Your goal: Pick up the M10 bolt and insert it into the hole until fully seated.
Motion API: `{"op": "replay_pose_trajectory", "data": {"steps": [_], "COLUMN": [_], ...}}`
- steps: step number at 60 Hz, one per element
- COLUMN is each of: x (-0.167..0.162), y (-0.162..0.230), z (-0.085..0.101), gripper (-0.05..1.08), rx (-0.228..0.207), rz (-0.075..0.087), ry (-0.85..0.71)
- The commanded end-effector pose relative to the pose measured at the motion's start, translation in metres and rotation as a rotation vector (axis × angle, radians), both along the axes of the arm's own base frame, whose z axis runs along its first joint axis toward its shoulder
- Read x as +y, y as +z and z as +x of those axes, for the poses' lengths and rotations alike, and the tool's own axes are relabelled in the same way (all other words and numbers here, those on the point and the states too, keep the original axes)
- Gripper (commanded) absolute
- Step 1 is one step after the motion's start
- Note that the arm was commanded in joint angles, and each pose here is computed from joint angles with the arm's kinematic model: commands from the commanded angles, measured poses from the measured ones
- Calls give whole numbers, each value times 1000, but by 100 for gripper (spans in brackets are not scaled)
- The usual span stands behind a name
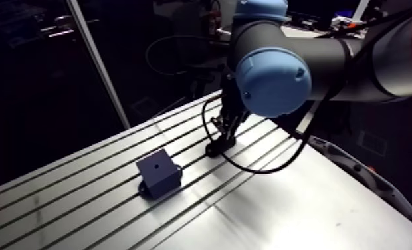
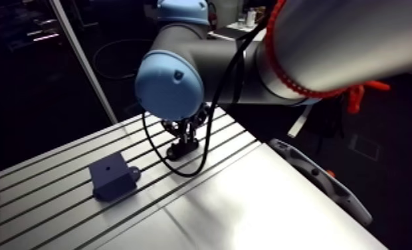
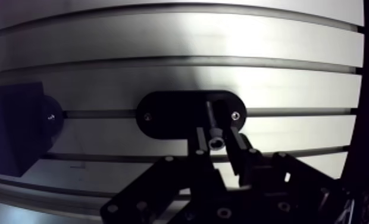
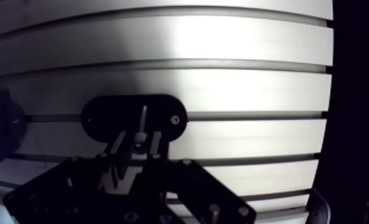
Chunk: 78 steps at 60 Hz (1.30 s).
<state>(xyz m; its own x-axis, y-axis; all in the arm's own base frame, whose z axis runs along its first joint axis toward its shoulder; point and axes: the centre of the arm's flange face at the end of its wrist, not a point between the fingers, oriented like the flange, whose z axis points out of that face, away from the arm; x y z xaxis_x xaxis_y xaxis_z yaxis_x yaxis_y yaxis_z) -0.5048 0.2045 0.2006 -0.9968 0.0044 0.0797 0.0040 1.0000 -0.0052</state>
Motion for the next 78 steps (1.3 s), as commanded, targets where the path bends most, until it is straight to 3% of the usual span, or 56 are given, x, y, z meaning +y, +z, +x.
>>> {"op": "replay_pose_trajectory", "data": {"steps": [1, 78], "x": [-1, 1], "y": [-2, 0], "z": [0, -2], "gripper": [68, 68], "rx": [-2, 1], "rz": [-3, 0], "ry": [0, -6]}}
